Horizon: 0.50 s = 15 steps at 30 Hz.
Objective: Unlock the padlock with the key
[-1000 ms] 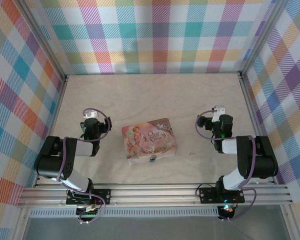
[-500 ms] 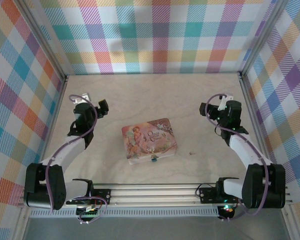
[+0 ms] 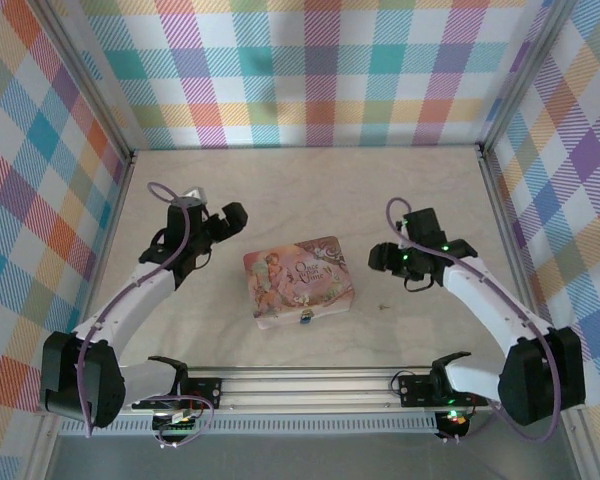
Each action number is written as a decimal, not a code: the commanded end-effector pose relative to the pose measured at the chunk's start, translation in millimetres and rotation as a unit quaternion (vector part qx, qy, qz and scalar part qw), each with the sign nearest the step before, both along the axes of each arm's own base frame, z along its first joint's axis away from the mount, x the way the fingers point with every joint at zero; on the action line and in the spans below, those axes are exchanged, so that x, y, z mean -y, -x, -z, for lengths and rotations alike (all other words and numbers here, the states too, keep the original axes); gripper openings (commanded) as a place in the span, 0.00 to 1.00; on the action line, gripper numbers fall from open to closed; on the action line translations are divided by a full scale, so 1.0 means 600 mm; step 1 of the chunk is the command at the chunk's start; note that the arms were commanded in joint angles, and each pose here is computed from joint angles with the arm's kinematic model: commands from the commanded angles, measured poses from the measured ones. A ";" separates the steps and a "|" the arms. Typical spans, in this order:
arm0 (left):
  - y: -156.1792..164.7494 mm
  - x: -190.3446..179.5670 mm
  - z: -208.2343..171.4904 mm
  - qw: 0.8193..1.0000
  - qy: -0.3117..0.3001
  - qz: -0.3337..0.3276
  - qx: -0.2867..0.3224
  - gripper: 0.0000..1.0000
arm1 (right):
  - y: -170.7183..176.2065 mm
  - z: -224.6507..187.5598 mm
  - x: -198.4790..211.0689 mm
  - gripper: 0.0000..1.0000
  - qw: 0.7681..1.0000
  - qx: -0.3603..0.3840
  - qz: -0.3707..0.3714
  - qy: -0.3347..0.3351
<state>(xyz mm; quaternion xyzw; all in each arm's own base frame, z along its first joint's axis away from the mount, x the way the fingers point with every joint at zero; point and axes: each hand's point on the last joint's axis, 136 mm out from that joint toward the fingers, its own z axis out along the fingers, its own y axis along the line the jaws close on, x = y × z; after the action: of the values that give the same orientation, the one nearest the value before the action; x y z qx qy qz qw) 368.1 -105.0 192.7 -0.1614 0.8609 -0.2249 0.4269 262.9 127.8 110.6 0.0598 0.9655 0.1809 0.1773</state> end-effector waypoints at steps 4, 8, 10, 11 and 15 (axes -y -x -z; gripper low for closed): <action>0.004 0.034 -0.033 0.999 0.019 0.034 0.001 1.00 | 0.073 0.067 0.017 0.56 0.991 -0.116 0.009 0.065; 0.008 0.064 -0.051 0.997 0.021 0.076 0.016 1.00 | 0.090 0.096 0.001 0.48 0.986 -0.152 -0.003 0.067; 0.010 0.074 -0.054 0.996 0.020 0.089 0.021 1.00 | 0.095 0.109 -0.006 0.47 0.984 -0.164 -0.009 0.075; 0.010 0.077 -0.054 0.995 0.019 0.091 0.021 1.00 | 0.096 0.113 -0.008 0.47 0.983 -0.167 -0.012 0.079; 0.011 0.084 -0.051 0.995 0.022 0.098 0.016 1.00 | 0.097 0.128 -0.009 0.41 0.979 -0.177 -0.017 0.100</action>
<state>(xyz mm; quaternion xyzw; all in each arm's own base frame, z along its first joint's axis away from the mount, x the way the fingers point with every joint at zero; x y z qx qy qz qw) 360.6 -146.1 215.4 -0.1012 0.8618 -0.2766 0.4130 211.3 137.0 39.7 0.0519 0.9942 0.0926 0.0196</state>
